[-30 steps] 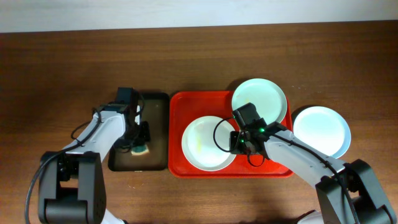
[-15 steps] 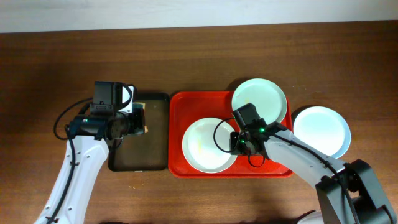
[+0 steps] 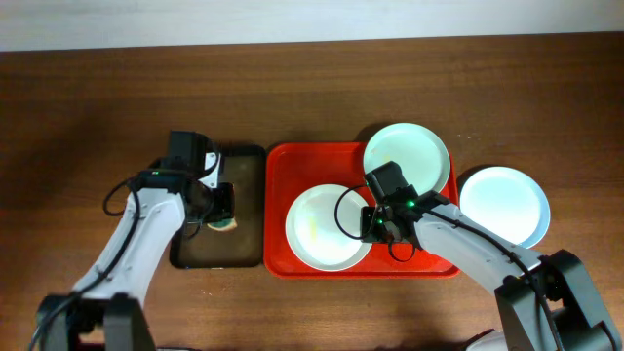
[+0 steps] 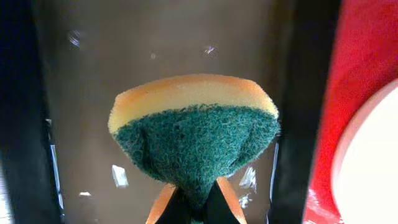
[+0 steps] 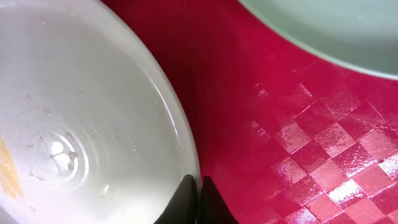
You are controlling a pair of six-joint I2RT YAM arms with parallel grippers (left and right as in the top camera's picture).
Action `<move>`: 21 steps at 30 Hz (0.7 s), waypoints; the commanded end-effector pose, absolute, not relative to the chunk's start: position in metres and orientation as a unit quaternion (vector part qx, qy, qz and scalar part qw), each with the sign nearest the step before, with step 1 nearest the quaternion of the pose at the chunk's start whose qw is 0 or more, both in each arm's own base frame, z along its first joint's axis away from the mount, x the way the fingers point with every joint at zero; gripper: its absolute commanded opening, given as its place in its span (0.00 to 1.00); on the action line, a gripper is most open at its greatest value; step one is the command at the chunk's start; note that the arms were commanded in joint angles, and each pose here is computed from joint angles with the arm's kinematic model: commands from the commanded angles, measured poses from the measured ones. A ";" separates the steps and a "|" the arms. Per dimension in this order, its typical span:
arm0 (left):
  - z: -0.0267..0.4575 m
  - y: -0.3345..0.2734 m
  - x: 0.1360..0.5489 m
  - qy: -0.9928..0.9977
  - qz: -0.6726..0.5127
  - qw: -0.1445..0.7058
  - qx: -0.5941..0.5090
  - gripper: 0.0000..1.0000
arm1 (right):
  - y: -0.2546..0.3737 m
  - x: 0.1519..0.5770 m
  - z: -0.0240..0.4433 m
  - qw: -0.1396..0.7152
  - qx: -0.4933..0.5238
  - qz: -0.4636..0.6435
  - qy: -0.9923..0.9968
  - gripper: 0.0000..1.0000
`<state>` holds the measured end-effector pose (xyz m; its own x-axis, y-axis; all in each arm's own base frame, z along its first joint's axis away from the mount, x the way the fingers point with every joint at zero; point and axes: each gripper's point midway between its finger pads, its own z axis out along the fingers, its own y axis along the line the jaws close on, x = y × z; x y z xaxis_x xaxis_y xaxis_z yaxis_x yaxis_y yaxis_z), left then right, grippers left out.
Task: Clean dirty plates on tray and stack at the side
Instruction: 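Grasp the green-and-yellow sponge with the left gripper and lift it, then carry the sponge with the left gripper over to the white plate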
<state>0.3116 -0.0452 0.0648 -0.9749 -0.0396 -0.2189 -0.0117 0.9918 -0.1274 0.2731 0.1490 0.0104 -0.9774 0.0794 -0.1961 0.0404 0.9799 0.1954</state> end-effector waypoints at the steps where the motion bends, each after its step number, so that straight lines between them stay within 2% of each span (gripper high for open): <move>1: 0.036 -0.048 0.304 0.996 -0.065 0.062 -0.005 0.00 | 0.151 0.276 0.012 0.106 0.028 0.095 0.989 0.04; 8: -0.023 -0.046 0.287 0.998 -0.055 -0.031 -0.011 0.00 | 0.151 0.276 0.012 0.106 0.028 0.095 0.989 0.04; 11: -0.030 -0.046 0.283 0.997 -0.053 -0.045 -0.012 0.00 | 0.151 0.276 0.012 0.106 0.028 0.095 0.989 0.04; 14: -0.019 -0.046 0.291 0.998 -0.053 -0.035 -0.012 0.00 | 0.151 0.276 0.012 0.106 0.028 0.095 0.989 0.04; 21: 0.056 -0.049 0.325 0.993 -0.066 0.094 -0.004 0.00 | 0.151 0.276 0.012 0.106 0.028 0.095 0.989 0.04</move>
